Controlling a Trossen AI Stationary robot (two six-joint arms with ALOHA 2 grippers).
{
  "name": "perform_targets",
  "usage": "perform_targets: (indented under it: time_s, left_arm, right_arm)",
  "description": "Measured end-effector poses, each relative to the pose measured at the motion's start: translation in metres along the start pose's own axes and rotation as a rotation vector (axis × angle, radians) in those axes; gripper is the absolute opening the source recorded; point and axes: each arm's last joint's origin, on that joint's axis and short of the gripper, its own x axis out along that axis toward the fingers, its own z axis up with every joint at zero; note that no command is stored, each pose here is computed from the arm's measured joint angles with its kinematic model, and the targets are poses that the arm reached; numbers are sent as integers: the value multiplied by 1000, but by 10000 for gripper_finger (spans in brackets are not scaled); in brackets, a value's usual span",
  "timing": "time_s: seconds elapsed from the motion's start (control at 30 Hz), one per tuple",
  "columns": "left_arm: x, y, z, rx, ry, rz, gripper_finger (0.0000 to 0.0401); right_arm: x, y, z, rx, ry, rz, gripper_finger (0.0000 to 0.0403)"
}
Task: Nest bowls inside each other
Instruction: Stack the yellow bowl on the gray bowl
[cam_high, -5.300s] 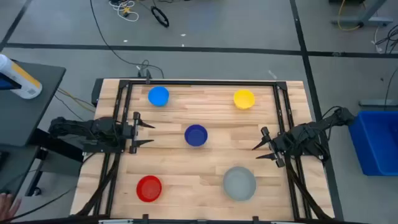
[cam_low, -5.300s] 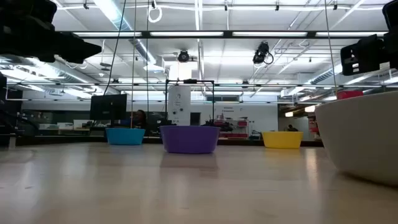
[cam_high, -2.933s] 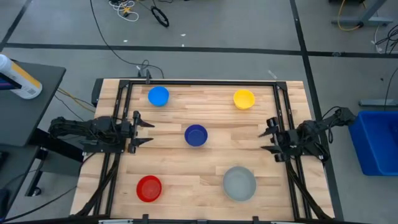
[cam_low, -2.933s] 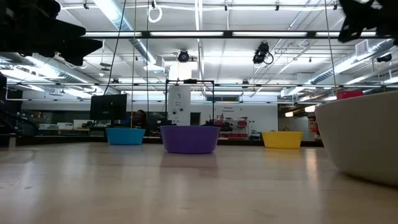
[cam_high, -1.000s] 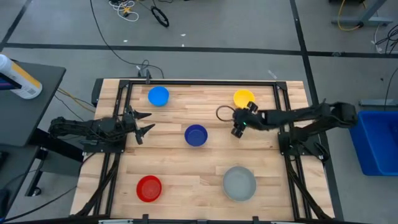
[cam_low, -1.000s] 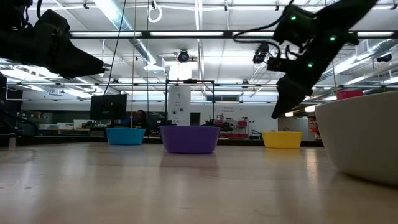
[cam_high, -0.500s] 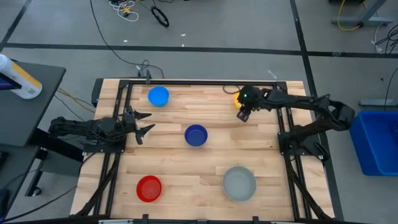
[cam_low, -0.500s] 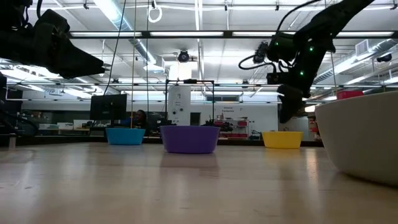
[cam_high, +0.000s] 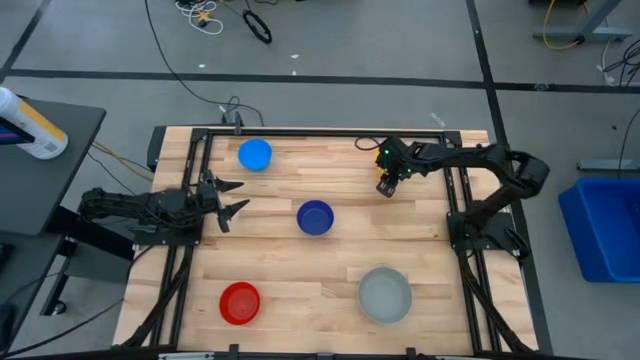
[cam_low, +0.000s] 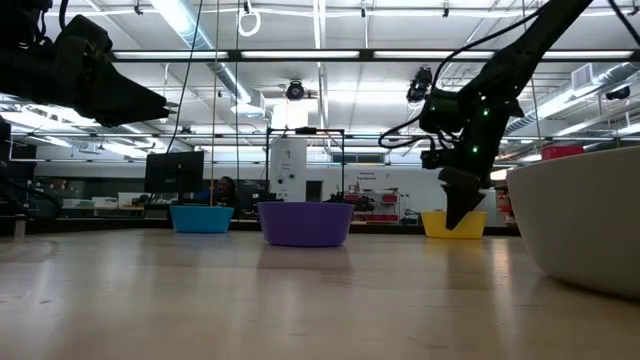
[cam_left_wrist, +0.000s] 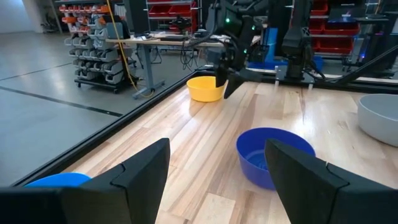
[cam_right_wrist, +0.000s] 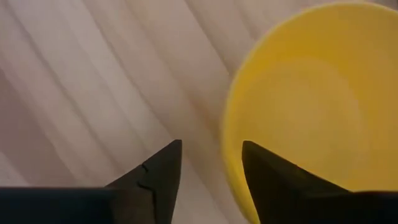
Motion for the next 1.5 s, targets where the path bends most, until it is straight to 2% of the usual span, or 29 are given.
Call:
perform_targets:
  time_s: [0.1, 0.23, 0.3, 0.5, 0.7, 0.87, 1.0, 1.13, 1.27, 1.5]
  left_arm:
    - [0, 0, 0, 0, 0, 0, 273]
    - [0, 0, -1, -6, 2, 0, 273]
    - [0, 0, 0, -11, 2, 0, 273]
    - [0, 0, -1, -12, 3, 4, 273]
    - [0, 0, -1, -12, 3, 6, 273]
    - [0, 0, -1, -17, 4, 7, 273]
    - [0, 0, -1, -18, 4, 6, 273]
    - [0, 0, -1, -18, 4, 7, 273]
    - [0, 0, -1, -11, 5, 7, 273]
    - [0, 0, -1, -10, 6, 7, 273]
  right_arm:
    - [5, 6, -1, -47, 20, 39, 134]
    - [5, 17, -2, -83, 32, 43, 29]
    - [4, 23, -1, -94, 28, 19, 12]
    - [-4, 51, -6, -126, 78, -44, 5]
    - [-40, 92, 0, -189, 59, -85, 3]
    - [-82, 135, 8, -234, 1, -23, 2]
    - [-114, 176, 4, -275, -47, 76, 1]
    - [-145, 212, -12, -263, -77, 157, 1]
    - [-163, 240, -35, -201, -81, 232, 1]
    - [-160, 286, -81, -132, 8, 296, 1]
